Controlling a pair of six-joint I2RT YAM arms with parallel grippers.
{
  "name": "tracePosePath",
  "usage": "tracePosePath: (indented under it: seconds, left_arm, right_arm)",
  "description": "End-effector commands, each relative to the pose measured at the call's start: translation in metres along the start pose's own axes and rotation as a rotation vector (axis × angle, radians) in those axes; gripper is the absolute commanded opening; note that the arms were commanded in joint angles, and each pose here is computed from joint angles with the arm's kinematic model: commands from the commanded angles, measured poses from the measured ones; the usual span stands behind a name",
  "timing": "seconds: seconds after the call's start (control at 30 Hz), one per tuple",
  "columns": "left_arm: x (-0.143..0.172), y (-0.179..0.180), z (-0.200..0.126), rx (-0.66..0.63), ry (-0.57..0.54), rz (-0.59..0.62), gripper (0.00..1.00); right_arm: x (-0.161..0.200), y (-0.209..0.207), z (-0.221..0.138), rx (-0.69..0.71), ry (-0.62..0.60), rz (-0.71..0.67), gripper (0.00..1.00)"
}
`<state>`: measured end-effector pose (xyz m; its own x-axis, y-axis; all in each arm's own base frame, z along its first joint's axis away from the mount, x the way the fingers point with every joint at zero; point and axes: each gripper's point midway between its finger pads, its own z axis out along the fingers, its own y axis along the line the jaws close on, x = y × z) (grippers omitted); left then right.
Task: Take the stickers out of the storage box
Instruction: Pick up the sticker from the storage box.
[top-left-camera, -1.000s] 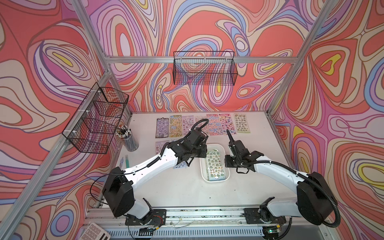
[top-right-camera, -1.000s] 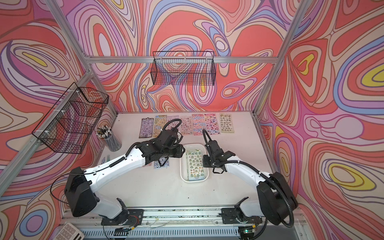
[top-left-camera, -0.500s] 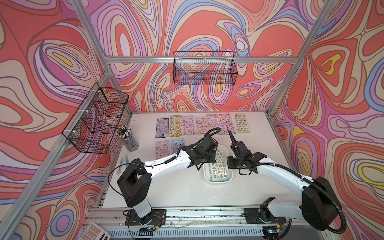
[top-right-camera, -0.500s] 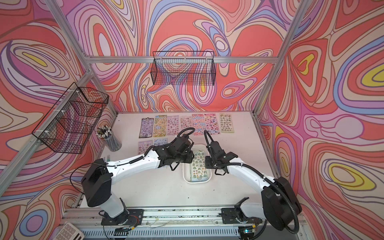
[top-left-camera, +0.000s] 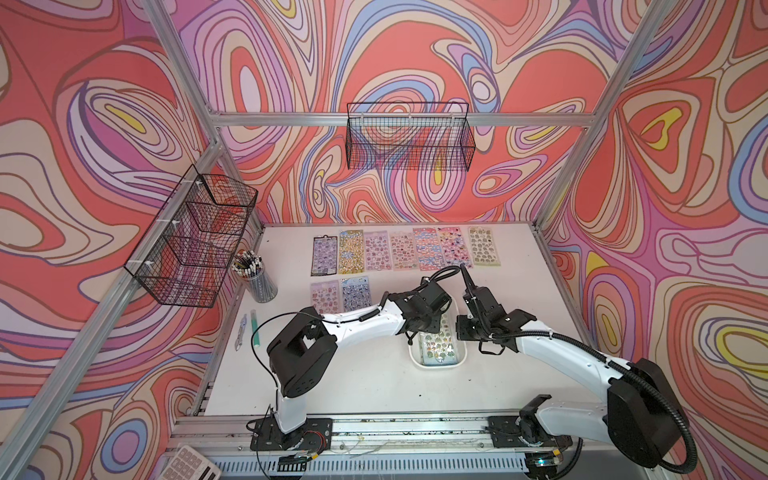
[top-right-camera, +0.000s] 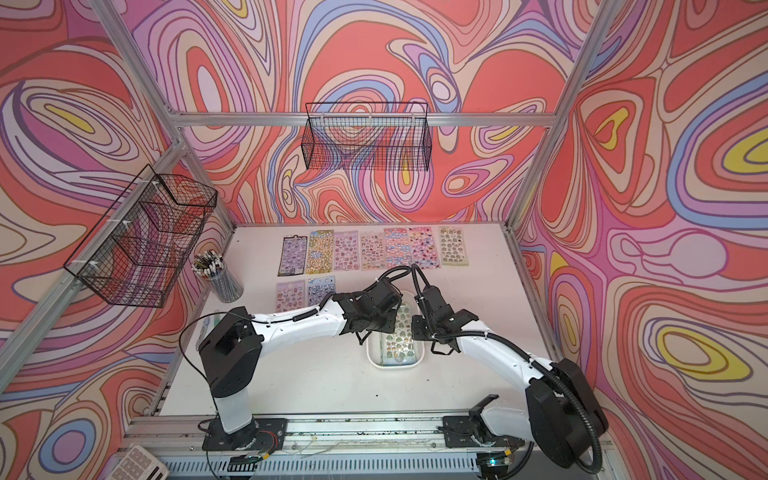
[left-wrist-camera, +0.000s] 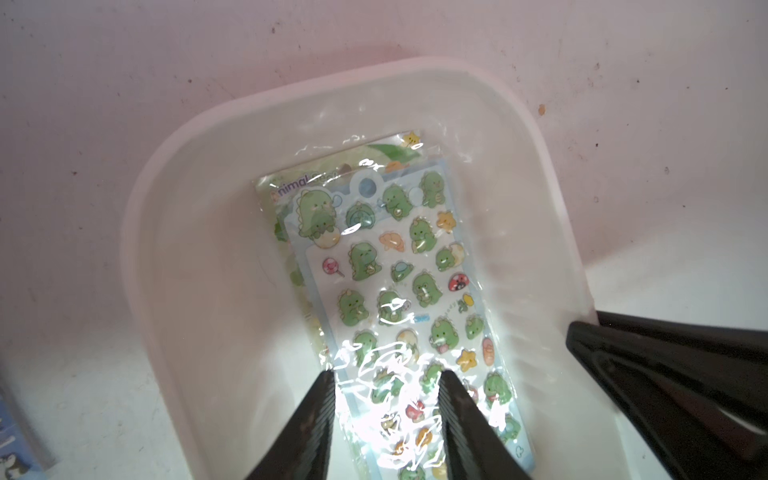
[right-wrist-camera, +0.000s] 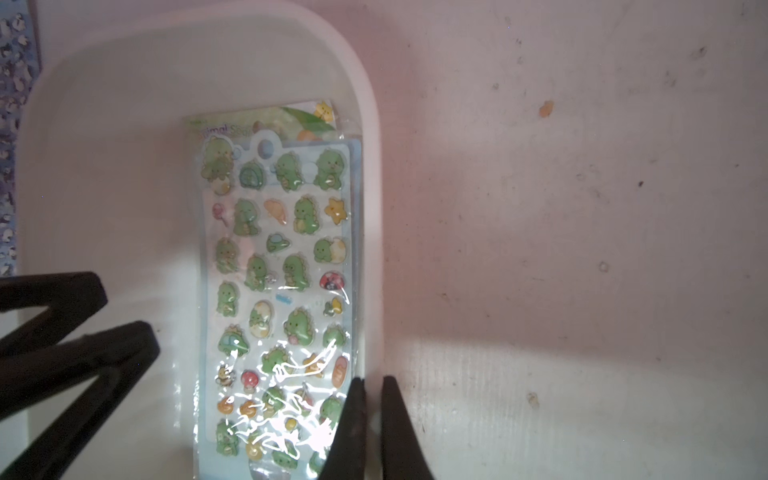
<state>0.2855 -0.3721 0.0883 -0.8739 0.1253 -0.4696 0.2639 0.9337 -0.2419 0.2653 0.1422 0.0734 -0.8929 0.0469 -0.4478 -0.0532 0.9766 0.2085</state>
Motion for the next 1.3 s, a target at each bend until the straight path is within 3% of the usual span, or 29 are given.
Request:
tracePosePath:
  seconds: [0.0,0.23,0.73,1.27]
  left_arm:
    - [0.012,0.016,0.007,-0.108,0.051,-0.01,0.42]
    - [0.017,0.032,0.016,-0.229,0.09,-0.043,0.41]
    - [0.032,0.026,0.041,-0.156,0.129,-0.124,0.43]
    - [0.037,0.047,0.051,-0.205,0.136,-0.165,0.43]
  right_arm:
    - [0.008,-0.003,0.003,0.003,0.011,0.01,0.0]
    - [0.004,0.0,0.005,-0.012,0.0,0.007,0.0]
    - [0.013,0.0,0.01,-0.025,0.014,0.01,0.0]
    - [0.012,0.001,0.011,-0.027,0.022,-0.001,0.0]
